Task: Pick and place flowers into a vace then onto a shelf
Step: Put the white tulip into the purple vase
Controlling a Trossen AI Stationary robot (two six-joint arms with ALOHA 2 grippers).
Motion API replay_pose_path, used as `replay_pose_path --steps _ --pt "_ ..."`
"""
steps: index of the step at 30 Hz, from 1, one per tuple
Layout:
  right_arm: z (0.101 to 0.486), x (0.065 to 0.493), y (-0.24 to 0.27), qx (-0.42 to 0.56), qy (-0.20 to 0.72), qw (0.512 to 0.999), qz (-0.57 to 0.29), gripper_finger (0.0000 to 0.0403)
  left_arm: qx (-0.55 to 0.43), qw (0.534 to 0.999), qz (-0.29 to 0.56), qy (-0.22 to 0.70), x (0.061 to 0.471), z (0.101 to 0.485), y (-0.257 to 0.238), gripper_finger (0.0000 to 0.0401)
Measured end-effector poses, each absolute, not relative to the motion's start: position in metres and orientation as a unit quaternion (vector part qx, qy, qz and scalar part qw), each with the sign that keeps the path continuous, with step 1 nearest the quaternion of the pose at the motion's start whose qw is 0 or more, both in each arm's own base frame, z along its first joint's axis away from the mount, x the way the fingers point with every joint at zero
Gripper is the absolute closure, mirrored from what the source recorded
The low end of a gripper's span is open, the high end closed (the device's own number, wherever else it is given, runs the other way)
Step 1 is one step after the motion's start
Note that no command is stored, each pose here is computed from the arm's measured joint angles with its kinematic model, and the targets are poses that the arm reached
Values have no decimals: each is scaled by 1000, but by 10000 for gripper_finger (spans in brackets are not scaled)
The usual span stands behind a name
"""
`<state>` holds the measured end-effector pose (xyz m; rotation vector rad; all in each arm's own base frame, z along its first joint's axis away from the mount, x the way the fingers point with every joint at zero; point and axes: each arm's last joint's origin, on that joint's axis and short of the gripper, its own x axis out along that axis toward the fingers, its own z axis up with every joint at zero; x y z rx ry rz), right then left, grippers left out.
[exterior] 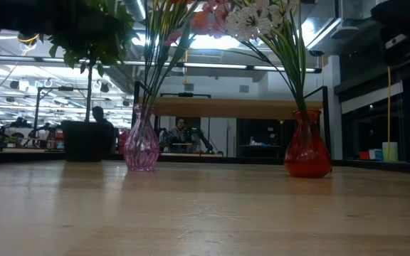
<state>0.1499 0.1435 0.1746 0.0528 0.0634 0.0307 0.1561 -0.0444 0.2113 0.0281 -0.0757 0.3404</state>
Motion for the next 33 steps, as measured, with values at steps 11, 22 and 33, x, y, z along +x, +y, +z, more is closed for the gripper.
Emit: replay_pose_path --steps 11,22,33 --pt "174 155 138 38 32 999 -2 403 -29 979 189 -74 158 209 -16 396" --pt "174 159 134 50 34 998 -16 403 -31 983 171 -66 159 207 -14 396" --pt "173 162 130 46 38 998 -29 403 -24 983 175 -43 160 202 -14 395"
